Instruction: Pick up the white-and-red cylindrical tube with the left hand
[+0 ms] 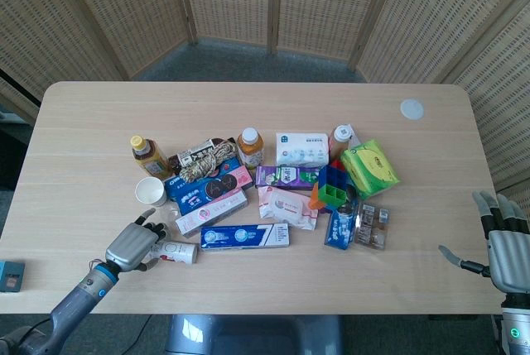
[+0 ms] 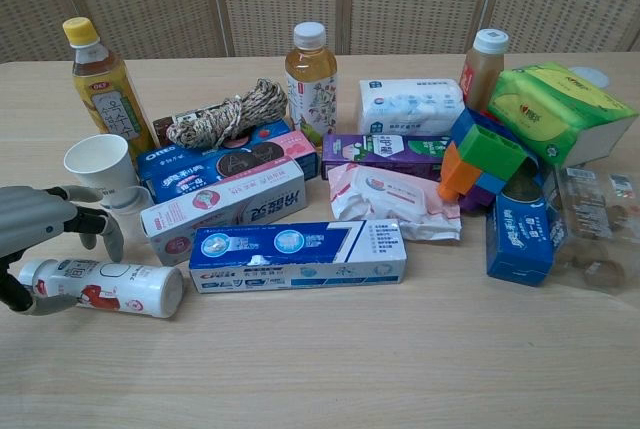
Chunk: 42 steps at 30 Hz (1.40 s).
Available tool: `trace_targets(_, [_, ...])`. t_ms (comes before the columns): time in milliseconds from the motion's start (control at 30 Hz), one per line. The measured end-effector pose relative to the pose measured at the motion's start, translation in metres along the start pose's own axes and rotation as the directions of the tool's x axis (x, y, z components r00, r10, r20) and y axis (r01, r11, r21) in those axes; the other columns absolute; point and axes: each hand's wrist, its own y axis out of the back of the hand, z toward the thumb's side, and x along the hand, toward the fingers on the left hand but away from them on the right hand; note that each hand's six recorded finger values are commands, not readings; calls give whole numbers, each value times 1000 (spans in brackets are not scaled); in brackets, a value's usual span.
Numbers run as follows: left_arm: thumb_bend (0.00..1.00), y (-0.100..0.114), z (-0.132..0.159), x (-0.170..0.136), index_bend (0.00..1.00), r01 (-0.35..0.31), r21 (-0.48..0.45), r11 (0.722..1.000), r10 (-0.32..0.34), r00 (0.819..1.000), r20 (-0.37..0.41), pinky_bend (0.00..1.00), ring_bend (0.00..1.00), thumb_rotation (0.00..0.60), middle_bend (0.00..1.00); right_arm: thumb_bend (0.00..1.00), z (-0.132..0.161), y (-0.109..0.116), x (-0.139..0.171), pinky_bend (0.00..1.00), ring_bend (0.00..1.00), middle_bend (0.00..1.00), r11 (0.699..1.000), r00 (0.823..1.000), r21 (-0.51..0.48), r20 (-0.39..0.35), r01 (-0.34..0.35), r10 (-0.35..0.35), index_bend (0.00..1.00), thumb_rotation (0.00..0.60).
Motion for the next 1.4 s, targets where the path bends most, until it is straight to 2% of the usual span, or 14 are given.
trace_targets(433, [336, -9, 10, -2, 335, -9, 9, 1000, 9, 1000, 26, 75, 334, 600, 301, 31, 0, -1, 0, 0, 0, 0, 1000, 1000, -5, -3, 1, -1, 0, 276])
trace_targets(700, [336, -12, 17, -2, 434, -48, 26, 998, 47, 998, 41, 176, 419, 600, 391, 30, -1, -2, 0, 0, 0, 0, 1000, 1000, -10, -5, 4, -4, 0, 279])
trace_targets(1067, [336, -22, 27, -3, 459, -49, 81, 996, 43, 996, 78, 188, 444, 600, 419, 31, -2, -2, 2, 0, 0, 0, 1000, 1000, -20, -1, 5, -5, 0, 280])
trace_targets(1167, [337, -23, 30, -3, 513, -57, 94, 994, 50, 995, 84, 257, 514, 600, 480, 30, -3, -3, 2, 0, 0, 0, 1000, 1000, -21, -1, 6, -6, 0, 277])
trace_targets(1300, [339, -19, 31, -2, 634, -94, 89, 992, 87, 993, 83, 406, 649, 600, 629, 30, -4, -2, 2, 0, 0, 0, 1000, 1000, -23, 2, 8, -8, 0, 281])
trace_targets(1400, [340, -13, 29, -2, 664, -133, 69, 989, 128, 989, 74, 443, 679, 600, 682, 30, -4, -1, 3, 0, 0, 0, 1000, 1000, -25, 1, 13, -13, 0, 277])
